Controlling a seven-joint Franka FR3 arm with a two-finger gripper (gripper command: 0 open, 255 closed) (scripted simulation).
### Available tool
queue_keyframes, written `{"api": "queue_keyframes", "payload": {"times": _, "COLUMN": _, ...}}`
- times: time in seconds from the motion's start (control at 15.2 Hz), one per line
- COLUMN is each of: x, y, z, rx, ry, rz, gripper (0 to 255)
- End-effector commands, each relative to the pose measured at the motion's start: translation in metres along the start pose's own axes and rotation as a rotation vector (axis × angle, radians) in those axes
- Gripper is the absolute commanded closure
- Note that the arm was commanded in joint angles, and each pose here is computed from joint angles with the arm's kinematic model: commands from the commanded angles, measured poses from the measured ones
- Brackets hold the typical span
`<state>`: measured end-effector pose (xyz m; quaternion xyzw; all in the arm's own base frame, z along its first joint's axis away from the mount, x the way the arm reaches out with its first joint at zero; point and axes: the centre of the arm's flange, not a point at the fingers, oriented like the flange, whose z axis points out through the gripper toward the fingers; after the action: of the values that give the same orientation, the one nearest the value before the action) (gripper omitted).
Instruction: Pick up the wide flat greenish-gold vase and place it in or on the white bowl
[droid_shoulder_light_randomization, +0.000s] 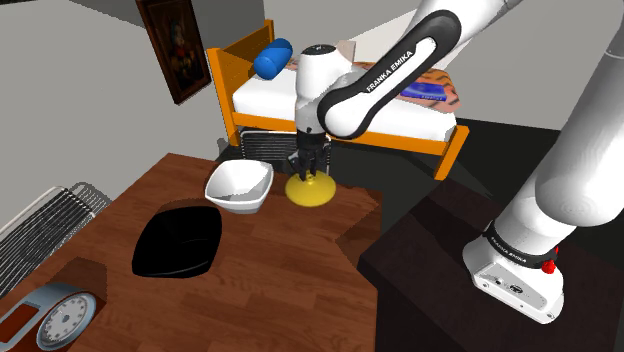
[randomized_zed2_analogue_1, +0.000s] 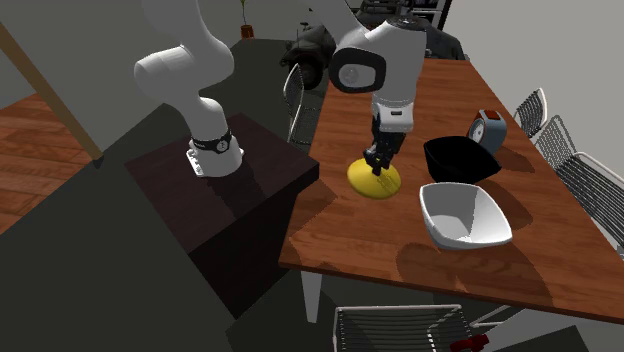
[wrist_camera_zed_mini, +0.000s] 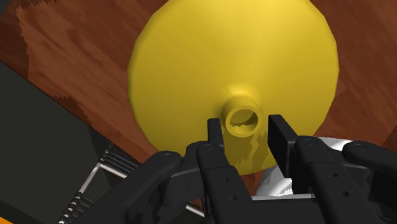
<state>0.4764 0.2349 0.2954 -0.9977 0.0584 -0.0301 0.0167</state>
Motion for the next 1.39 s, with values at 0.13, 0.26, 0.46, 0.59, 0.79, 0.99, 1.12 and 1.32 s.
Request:
{"api": "queue_keyframes", "payload": {"times": 0.13, "x": 0.001, "y": 0.0, "z": -0.021, "rx": 0.0, "ry": 0.0, "rz": 0.0, "gripper": 255}}
{"api": "queue_keyframes", "payload": {"times": 0.26, "x": 0.001, "y": -0.001, "z": -0.032, "rx": 0.0, "ry": 0.0, "rz": 0.0, "gripper": 255}}
{"api": "queue_keyframes", "payload": {"times": 0.46, "x": 0.002, "y": -0.001, "z": -0.045, "rx": 0.0, "ry": 0.0, "rz": 0.0, "gripper": 255}}
{"api": "queue_keyframes", "payload": {"times": 0.59, "x": 0.024, "y": -0.016, "z": -0.047, "rx": 0.0, "ry": 0.0, "rz": 0.0, "gripper": 255}}
{"api": "queue_keyframes", "payload": {"times": 0.79, "x": 0.056, "y": -0.039, "z": -0.051, "rx": 0.0, "ry": 0.0, "rz": 0.0, "gripper": 255}}
{"api": "queue_keyframes", "payload": {"times": 0.99, "x": 0.088, "y": -0.061, "z": -0.055, "rx": 0.0, "ry": 0.0, "rz": 0.0, "gripper": 255}}
{"api": "queue_keyframes", "payload": {"times": 1.12, "x": 0.11, "y": -0.076, "z": -0.058, "rx": 0.0, "ry": 0.0, "rz": 0.0, "gripper": 255}}
{"api": "queue_keyframes", "payload": {"times": 1.32, "x": 0.142, "y": -0.099, "z": -0.062, "rx": 0.0, "ry": 0.0, "rz": 0.0, "gripper": 255}}
